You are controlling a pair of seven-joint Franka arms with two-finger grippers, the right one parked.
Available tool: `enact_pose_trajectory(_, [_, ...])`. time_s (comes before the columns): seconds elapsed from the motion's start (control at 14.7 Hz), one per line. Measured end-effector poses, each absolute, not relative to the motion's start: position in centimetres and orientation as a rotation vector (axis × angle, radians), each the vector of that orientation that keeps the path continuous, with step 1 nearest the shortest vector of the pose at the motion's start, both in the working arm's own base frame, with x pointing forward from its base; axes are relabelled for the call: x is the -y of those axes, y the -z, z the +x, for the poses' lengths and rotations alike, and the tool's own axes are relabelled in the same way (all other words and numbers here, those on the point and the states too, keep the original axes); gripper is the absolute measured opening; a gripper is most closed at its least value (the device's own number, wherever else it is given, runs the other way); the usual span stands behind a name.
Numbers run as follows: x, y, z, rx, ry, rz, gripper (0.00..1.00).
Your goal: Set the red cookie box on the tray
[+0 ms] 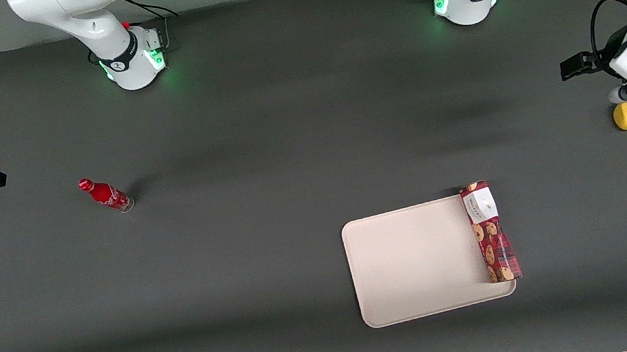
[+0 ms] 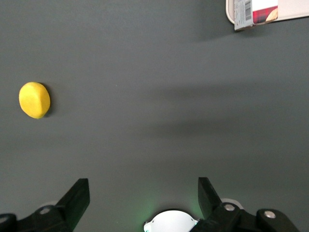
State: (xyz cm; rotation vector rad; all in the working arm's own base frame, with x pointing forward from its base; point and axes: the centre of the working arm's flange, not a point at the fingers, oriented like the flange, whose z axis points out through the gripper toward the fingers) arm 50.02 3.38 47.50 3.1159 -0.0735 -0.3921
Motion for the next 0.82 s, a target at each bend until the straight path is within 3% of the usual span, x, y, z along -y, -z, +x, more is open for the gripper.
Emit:
enact_pose_trajectory(0.34, [-1.9, -51.0, 50.7, 0.171, 0.318, 3.126, 1.00])
enact_pose_trajectory(0.82, [0.1, -56.7, 52.4, 0.231, 0.330, 3.124, 1.00])
